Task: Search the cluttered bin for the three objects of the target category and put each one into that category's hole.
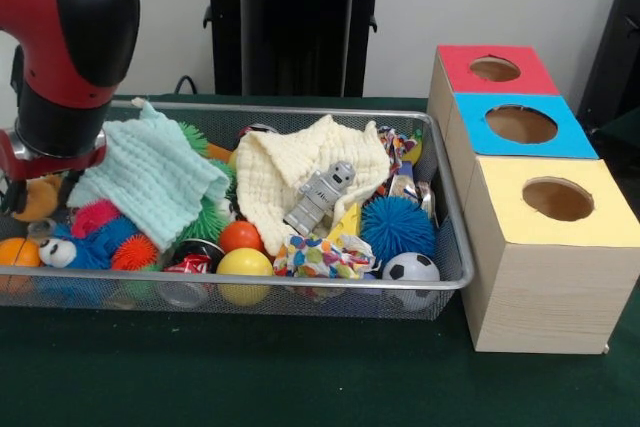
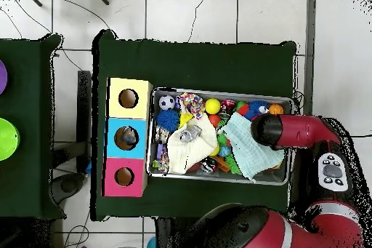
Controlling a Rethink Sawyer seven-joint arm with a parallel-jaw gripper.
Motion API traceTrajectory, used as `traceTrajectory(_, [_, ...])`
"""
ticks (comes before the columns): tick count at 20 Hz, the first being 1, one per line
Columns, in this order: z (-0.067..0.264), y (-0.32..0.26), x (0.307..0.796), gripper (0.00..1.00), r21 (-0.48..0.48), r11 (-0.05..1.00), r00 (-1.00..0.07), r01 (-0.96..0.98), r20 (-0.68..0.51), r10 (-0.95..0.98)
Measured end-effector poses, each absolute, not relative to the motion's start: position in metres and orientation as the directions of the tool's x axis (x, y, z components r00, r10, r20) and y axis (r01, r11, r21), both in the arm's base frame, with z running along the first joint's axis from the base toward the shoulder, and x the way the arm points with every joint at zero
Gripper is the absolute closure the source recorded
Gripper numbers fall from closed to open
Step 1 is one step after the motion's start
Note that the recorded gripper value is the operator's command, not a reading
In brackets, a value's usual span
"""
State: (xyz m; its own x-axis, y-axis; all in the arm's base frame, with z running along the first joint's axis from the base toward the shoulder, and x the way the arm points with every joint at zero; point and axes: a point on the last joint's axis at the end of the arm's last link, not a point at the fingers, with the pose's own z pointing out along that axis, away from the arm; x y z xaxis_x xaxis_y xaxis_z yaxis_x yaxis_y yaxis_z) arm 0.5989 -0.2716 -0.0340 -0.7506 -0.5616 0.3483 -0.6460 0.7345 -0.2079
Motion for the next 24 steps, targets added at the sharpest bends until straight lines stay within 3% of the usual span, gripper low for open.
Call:
traceTrajectory(3, [-0.038, -0.276, 0.594, 0.00, -0.200, 0.744, -0.755, -0.638, 0.350, -0.554])
traceTrajectory(4, [-0.040, -0.277, 0.593, 1.00, -0.197, 0.747, -0.757, -0.635, 0.350, -0.551])
traceTrajectory(19, [-0.037, -0.285, 0.591, 1.00, -0.181, 0.769, -0.769, -0.612, 0.362, -0.527])
traceTrajectory(24, [-0.019, -0.281, 0.598, 1.00, -0.185, 0.789, -0.794, -0.585, 0.329, -0.512])
